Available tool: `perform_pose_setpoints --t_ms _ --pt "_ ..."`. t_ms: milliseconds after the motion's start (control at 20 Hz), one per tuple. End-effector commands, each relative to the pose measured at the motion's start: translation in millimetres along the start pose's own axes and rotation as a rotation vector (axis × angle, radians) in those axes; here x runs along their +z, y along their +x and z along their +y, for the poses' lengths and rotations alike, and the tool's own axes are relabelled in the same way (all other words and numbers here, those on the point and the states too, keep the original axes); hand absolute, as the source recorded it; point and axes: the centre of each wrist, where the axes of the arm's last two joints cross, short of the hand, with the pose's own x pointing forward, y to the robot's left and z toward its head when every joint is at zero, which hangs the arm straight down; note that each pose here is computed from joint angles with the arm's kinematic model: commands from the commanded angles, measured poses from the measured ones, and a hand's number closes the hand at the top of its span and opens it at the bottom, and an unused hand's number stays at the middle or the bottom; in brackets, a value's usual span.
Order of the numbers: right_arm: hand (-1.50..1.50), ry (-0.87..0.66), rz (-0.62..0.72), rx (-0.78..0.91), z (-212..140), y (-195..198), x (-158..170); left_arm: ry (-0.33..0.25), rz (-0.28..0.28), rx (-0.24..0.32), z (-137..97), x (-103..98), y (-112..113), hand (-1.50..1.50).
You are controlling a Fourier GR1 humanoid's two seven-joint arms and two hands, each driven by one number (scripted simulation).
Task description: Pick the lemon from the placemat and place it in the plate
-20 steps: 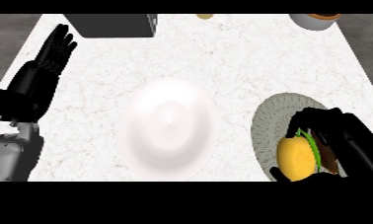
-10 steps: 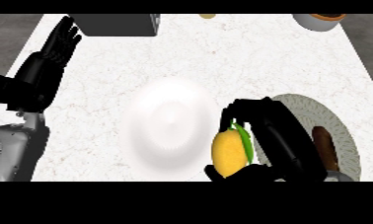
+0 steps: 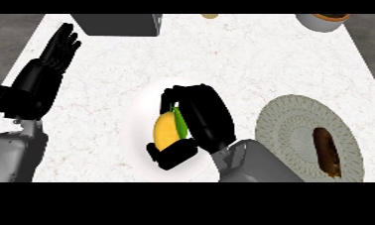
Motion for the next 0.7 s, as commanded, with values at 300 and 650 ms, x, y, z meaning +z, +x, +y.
perform_pose_setpoints --t_ms 300,650 --pt "1.50 0.085 0.060 0.108 58 -3 -51 -0.010 -0.024 0.006 5 -4 -4 0.00" --pt "-1.50 0.074 0.159 -0.078 72 -26 -62 -0.031 -0.019 0.004 -15 -9 -13 0.00"
